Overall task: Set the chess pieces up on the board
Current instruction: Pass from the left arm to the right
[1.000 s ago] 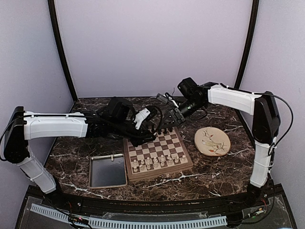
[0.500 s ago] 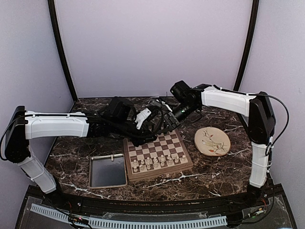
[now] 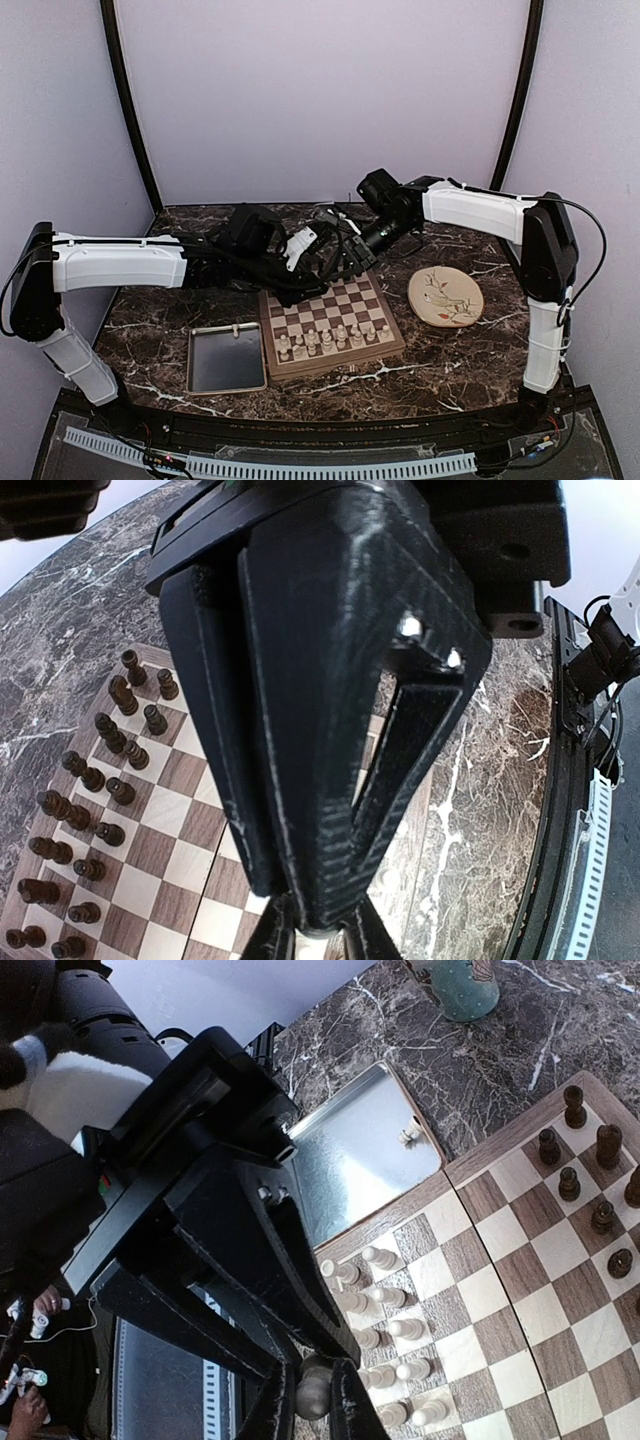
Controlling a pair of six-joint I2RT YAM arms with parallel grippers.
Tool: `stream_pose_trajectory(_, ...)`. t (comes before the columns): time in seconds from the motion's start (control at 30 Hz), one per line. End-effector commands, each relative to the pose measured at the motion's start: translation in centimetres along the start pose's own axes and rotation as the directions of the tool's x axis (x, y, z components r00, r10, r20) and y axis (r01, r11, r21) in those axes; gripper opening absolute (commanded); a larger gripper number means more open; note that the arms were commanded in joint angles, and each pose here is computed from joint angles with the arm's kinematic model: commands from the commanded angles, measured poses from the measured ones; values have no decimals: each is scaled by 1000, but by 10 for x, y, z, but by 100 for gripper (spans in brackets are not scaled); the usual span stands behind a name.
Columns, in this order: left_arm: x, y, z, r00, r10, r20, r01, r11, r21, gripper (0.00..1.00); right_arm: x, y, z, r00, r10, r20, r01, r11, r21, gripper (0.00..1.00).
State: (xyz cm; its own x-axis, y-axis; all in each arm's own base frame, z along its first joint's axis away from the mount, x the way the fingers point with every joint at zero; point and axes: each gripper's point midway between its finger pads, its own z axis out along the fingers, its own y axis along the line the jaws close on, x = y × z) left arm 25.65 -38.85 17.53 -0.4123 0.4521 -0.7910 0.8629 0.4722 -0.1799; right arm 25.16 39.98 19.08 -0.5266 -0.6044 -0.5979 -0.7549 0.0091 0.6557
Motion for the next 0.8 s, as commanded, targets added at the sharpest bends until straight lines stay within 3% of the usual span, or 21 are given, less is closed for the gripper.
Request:
stream_pose_trajectory(0.0,-10,3,-4,999,2,39,-1,999,-32,12,0,-5,6,1000,-4,-15,4,1000,26,7)
stream_pose_trajectory(0.37,5,22,0,1000,-16,-5,15,991,-133,40,-5,-12,-8,999,-51,3,51,993,108,0)
stream_pose_trajectory(0.6,23,22,-7,999,1,-47,-8,990,-138,44,2,-32,-33,997,-80,-2,78,972,219,0)
stream_pose_trajectory(0.77,30,33,-12,998,-19,-61,7,979,-202,45,44,-56,-47,981,-150,-121,187,895,405,0)
